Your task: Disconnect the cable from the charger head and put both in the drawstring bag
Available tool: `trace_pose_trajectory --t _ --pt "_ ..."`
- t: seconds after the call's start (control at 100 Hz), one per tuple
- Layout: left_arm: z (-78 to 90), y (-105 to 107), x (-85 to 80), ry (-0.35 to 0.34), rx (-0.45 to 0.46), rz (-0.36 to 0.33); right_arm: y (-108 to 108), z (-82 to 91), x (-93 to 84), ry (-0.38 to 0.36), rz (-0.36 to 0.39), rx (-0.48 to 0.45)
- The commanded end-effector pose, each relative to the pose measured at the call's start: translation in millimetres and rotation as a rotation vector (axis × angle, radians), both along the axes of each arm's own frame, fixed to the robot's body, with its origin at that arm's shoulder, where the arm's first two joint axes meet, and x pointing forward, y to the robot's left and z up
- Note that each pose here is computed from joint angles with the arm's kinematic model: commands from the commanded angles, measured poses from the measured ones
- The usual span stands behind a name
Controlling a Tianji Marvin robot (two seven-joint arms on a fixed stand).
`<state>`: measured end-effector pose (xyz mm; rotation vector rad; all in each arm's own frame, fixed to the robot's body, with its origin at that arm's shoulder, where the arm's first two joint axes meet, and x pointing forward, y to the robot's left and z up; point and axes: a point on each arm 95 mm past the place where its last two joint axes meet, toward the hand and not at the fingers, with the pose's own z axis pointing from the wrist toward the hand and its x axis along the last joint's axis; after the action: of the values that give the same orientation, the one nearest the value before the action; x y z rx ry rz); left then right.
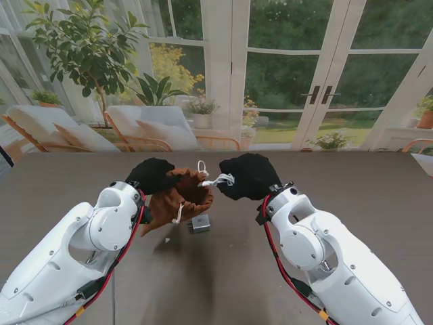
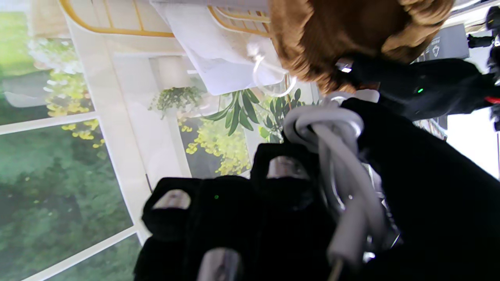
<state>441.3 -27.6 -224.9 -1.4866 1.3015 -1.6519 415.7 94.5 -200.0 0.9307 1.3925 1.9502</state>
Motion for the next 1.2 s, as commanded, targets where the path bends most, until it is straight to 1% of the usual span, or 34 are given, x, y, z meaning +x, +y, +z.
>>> trace_pose_trajectory --t 0.0,0.18,0.41,0.63,0.83,0.91,1.05,1.19 --pt "0.5 -8.2 2.9 0.014 -0.018 -0.015 5.7 1.9 -4.9 0.009 0.025 -0.011" --pt "-2.4 -21.3 8.5 0.026 -0.048 -0.045 9.7 -0.1 -6.1 0.043 0.044 -0.057" --pt "-1.6 -32.0 7.4 0.036 -0.072 -0.074 13.8 -1.8 -2.0 0.069 0.037 -0.115" --pt "0.2 -37.5 3.3 0.035 -0.07 -0.1 12.3 -0.7 5.0 0.078 0.009 -0.161" --pt "-1.2 -40.3 1.1 0.047 -0.063 -0.114 7.3 1.3 10.2 0.084 -0.023 -0.198" --pt "-1.6 -41.8 1.2 0.052 -0.058 -0.122 6.4 1.8 11.2 0.086 -0.029 -0.219" --pt "-3.2 -42.7 2.0 0.058 -0.044 -0.13 5.4 2.9 11.9 0.085 -0.041 -0.229" --pt "-4.4 -45.0 3.0 0.068 -0.064 -0.134 6.7 1.7 10.4 0.092 -0.044 -0.255"
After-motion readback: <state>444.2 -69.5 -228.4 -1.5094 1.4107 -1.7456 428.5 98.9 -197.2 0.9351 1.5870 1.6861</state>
